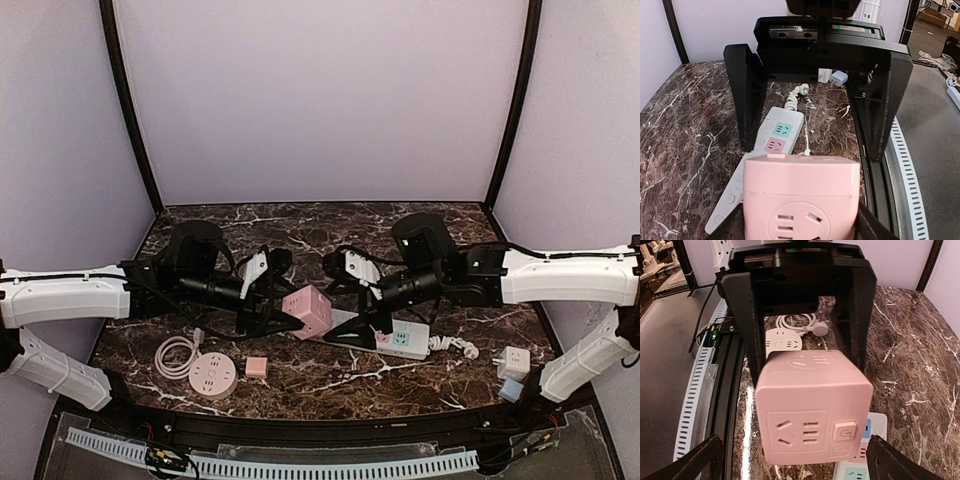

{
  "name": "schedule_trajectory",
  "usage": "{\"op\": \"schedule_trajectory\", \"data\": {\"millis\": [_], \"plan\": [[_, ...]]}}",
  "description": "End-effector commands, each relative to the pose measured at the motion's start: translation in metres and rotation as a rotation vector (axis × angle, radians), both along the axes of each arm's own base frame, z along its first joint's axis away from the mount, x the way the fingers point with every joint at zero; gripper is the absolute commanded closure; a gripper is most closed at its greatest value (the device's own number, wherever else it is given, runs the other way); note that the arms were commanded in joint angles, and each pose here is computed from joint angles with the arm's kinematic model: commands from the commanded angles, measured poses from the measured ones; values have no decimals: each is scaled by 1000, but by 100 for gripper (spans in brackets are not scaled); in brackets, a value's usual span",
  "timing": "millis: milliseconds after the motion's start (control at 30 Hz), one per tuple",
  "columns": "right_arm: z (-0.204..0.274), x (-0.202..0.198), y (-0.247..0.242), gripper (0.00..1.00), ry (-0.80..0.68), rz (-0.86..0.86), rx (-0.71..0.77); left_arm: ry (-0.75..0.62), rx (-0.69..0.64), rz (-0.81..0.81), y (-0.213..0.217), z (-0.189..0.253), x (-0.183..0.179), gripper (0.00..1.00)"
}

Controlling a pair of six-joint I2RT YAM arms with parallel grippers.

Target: Insert the plug

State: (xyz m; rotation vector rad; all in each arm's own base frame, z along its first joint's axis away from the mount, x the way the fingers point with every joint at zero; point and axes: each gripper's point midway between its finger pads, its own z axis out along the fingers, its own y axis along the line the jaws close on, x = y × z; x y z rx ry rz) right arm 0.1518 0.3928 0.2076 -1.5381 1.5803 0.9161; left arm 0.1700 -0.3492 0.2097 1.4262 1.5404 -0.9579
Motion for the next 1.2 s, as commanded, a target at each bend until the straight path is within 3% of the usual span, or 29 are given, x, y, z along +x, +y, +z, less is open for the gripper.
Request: {"op": "schedule_trajectory", "data": {"millis": [0,633,800,900,967,1067,1167], "plan": [[19,-17,15,2,15,68,60,-47,-60,-36,-1,13,-5,50],[13,-16,35,30,27,80,40,-64,-88,-17,-2,15,-1,52],[12,-16,37,45,25,76,35,-65,-96,-17,-3,16,-1,52],[9,-15,39,60,28,77,29,-64,-100,-16,-3,16,-1,51],[6,-15,40,70,32,75,20,-61,-98,-12,-3,15,0,46],[1,-10,39,76,25,54,-9,-53,-94,17,-1,12,3,22],[-1,-2,36,81,4,17,-49,-52,-94,47,3,12,4,8]]}}
